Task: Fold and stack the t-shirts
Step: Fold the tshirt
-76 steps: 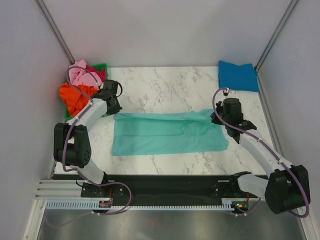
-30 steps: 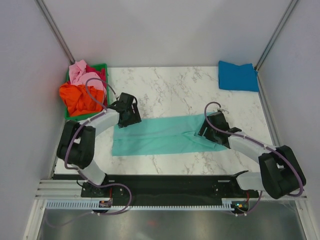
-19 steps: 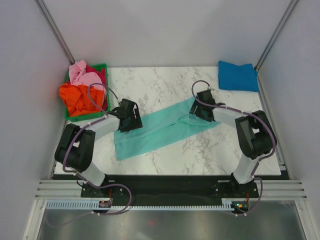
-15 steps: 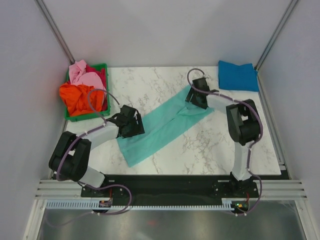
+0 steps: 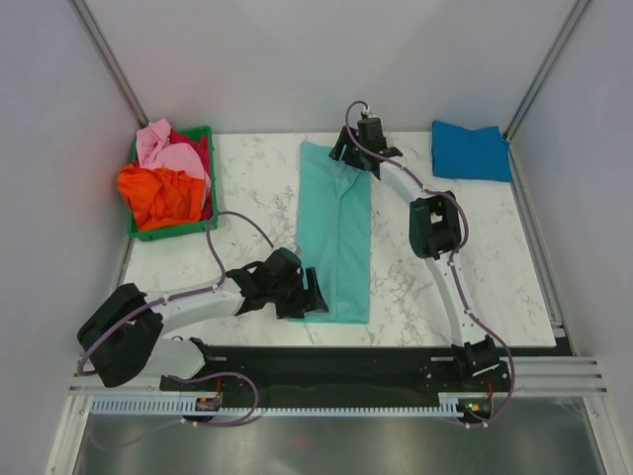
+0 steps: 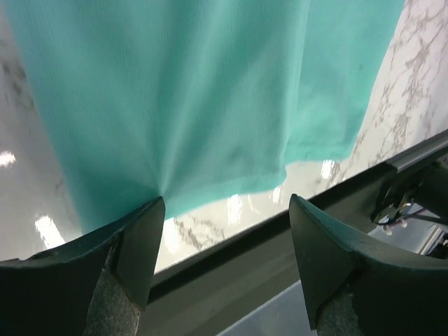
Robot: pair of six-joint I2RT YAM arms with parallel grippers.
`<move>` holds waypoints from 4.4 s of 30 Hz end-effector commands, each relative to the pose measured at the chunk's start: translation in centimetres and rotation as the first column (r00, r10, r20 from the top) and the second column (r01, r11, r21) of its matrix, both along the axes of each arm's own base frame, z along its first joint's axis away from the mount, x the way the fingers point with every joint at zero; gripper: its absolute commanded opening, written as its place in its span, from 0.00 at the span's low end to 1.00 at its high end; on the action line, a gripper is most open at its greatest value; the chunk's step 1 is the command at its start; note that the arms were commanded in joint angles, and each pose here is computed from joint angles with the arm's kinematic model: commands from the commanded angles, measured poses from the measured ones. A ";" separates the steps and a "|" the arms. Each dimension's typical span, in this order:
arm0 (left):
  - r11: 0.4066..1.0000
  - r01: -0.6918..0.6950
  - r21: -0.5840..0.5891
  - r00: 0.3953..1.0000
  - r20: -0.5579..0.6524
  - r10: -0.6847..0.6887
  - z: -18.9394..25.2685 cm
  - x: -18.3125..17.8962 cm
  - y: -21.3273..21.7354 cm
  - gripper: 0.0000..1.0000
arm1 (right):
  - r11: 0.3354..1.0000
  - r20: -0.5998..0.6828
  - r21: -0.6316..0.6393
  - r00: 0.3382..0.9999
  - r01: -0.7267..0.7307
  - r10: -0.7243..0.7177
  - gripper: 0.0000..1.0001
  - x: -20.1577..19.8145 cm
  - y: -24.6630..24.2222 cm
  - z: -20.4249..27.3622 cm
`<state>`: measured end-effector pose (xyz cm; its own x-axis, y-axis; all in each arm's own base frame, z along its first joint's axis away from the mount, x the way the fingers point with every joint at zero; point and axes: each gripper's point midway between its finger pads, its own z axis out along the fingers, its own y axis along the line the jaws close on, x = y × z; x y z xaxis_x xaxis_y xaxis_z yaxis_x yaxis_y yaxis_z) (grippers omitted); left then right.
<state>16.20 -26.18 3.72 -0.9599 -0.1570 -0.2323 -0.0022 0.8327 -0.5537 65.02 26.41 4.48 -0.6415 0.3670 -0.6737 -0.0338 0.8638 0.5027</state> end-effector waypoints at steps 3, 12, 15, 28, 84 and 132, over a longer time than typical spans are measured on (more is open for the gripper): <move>0.999 -0.029 0.020 0.999 -0.038 0.030 2.1 -2.5 1.2 0.80 | 0.994 -0.019 -0.001 0.994 -0.105 0.105 0.76 -1.3 0.7 -2.6; 0.998 -0.051 0.030 0.990 0.132 0.046 7.0 -1.0 2.4 0.93 | 0.983 0.189 0.010 0.965 -0.185 0.180 0.84 -0.5 -0.3 9.1; 0.993 -0.098 0.067 0.978 0.189 0.084 7.2 -0.2 3.6 0.96 | 0.978 0.284 -0.002 0.937 -0.210 0.202 0.84 -1.8 -0.7 15.6; 0.967 -0.180 0.178 0.953 0.275 0.127 5.2 1.7 6.5 0.96 | 0.992 0.057 -0.052 0.992 -0.112 0.115 0.84 -26.0 -5.9 13.3; 0.998 0.029 -0.053 0.971 0.237 -0.015 8.2 -1.3 2.5 0.02 | 0.991 -0.141 -0.026 0.982 -0.130 0.125 0.00 -47.9 -5.3 7.5; 0.993 0.015 0.114 0.981 0.190 -0.037 6.4 30.1 4.1 0.02 | 0.969 -0.156 -0.243 0.988 -0.052 0.014 0.00 -19.1 -5.6 6.0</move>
<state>45.47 -22.34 9.64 -0.9010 -0.1312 -0.4136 0.0736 0.8932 -0.4436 43.88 19.99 8.73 -0.7828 0.1812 -0.5954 0.0400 0.9693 0.2424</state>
